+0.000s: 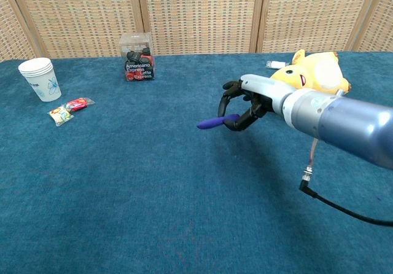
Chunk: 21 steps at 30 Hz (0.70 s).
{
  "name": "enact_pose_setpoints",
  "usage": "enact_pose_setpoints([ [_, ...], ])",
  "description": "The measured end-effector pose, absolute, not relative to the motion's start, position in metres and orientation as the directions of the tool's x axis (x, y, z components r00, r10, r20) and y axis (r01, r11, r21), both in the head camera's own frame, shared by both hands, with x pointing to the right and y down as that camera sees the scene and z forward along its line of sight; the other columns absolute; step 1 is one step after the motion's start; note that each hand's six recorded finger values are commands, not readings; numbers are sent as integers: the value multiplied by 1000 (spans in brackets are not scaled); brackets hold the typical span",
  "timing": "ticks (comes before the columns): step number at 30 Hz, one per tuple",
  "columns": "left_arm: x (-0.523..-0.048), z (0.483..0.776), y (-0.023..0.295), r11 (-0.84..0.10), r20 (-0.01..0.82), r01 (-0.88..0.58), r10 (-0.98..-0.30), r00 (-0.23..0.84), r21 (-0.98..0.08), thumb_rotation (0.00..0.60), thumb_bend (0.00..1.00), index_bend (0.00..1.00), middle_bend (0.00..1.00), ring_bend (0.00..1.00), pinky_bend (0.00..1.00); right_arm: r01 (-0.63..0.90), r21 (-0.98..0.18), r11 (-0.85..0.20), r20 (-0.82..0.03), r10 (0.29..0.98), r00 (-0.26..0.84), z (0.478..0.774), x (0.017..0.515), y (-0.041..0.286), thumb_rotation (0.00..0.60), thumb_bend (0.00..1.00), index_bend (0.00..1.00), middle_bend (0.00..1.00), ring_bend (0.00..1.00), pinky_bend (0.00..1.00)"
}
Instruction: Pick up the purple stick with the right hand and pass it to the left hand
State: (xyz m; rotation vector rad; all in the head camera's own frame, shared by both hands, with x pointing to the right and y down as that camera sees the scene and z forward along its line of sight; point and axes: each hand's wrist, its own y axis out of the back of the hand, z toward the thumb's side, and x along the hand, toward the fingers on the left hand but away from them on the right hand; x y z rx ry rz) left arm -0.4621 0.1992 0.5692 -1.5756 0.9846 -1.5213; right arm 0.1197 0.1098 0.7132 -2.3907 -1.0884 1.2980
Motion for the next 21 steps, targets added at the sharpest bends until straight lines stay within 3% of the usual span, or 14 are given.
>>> enact_pose_setpoints([
  [17,-407,589,114,-388,387,58,-872,299,-920,600,0,0,0,0,0,718,-245,-652,-701,630,334,680,65,77,600,618,607,2,0,0],
  [21,-383,588,101,-354,349,58,-856,382,-933,600,0,70,0,0,0,747,-208,-631,-713,621,325,675,49,73,600,618,612,6,0,0],
])
